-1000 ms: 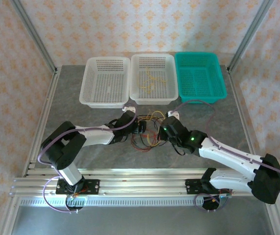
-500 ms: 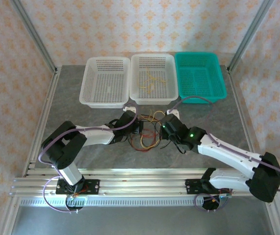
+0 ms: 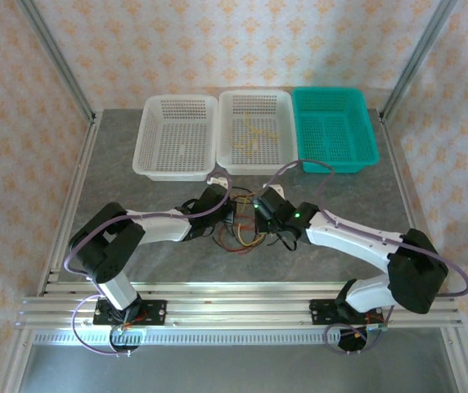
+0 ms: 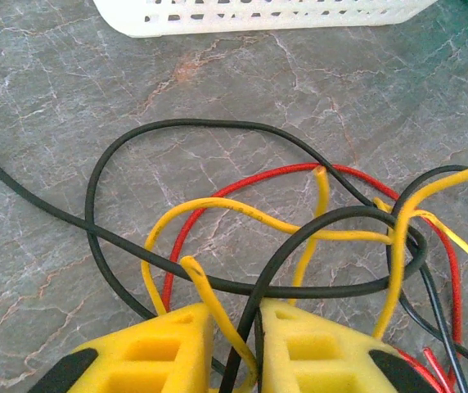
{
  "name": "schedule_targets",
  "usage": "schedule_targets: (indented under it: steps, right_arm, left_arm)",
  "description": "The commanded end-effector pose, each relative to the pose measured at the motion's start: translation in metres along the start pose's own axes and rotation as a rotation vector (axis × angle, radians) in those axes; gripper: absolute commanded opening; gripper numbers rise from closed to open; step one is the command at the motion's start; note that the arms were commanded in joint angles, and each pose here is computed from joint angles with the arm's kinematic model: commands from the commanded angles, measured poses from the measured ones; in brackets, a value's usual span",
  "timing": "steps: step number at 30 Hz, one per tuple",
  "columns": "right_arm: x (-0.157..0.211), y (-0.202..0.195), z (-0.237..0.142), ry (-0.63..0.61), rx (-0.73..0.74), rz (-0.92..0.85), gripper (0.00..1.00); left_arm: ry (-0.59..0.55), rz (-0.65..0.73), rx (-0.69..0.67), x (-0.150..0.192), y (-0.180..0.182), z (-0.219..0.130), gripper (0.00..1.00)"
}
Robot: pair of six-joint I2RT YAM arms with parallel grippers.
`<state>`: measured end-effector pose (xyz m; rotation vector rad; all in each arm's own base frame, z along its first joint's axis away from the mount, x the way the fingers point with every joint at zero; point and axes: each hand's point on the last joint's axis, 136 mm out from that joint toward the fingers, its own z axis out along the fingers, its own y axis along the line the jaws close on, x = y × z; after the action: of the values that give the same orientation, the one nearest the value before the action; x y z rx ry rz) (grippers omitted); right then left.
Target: Untangle the cables
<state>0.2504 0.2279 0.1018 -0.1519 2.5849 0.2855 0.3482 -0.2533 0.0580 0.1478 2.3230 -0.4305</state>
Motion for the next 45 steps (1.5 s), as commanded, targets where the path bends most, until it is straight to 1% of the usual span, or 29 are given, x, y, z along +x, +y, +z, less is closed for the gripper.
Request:
schedule_targets:
  steps: [1, 5, 11, 15, 19, 21, 26, 28, 31, 34, 37, 41, 42, 45]
  right_arm:
    - [-0.007, 0.007, 0.003, 0.002, -0.021, 0.004, 0.00]
    - [0.000, 0.008, 0.011, 0.039, -0.012, -0.009, 0.00]
    - [0.011, -0.001, 0.018, 0.085, 0.037, -0.019, 0.00]
    - [0.011, -0.003, 0.013, 0.078, 0.032, -0.014, 0.00]
    - [0.008, -0.013, 0.000, 0.032, 0.047, -0.009, 0.00]
    - [0.005, -0.018, -0.008, 0.004, 0.058, -0.010, 0.00]
    - [-0.010, -0.018, -0.022, -0.061, 0.053, -0.008, 0.00]
    - [-0.013, -0.018, -0.024, -0.073, 0.049, -0.009, 0.00]
    - [-0.014, -0.019, -0.027, -0.081, 0.058, -0.015, 0.00]
    - [-0.016, -0.021, -0.031, -0.093, 0.058, -0.016, 0.00]
    - [-0.021, -0.018, -0.041, -0.119, 0.030, -0.017, 0.00]
    - [-0.031, -0.015, -0.054, -0.158, 0.010, -0.021, 0.00]
    - [-0.036, -0.014, -0.063, -0.185, -0.008, -0.016, 0.00]
    - [-0.041, -0.013, -0.070, -0.200, -0.014, -0.029, 0.00]
  left_arm:
    - [-0.075, -0.020, 0.038, -0.023, -0.007, -0.010, 0.22]
    - [-0.091, -0.022, 0.044, -0.026, -0.007, -0.013, 0.22]
    - [-0.109, -0.022, 0.059, -0.031, -0.011, -0.016, 0.22]
    - [-0.105, -0.024, 0.037, -0.030, -0.006, -0.014, 0.22]
    - [-0.094, -0.031, 0.023, -0.026, -0.003, -0.011, 0.22]
    - [-0.084, -0.031, 0.044, -0.024, -0.005, -0.011, 0.28]
    - [-0.069, -0.034, 0.103, -0.018, -0.008, -0.015, 0.58]
    - [-0.067, -0.046, 0.137, -0.018, -0.009, -0.018, 0.68]
    - [-0.066, -0.064, 0.182, -0.017, -0.008, -0.023, 0.76]
    - [-0.064, -0.071, 0.232, -0.017, -0.007, -0.026, 0.81]
    - [-0.044, -0.024, 0.271, -0.015, -0.012, -0.026, 0.81]
    - [-0.054, 0.062, 0.245, -0.019, -0.009, -0.028, 0.81]
    - [-0.064, 0.079, 0.234, -0.022, -0.008, -0.029, 0.82]
    - [-0.118, 0.123, 0.189, -0.034, -0.002, -0.033, 0.84]
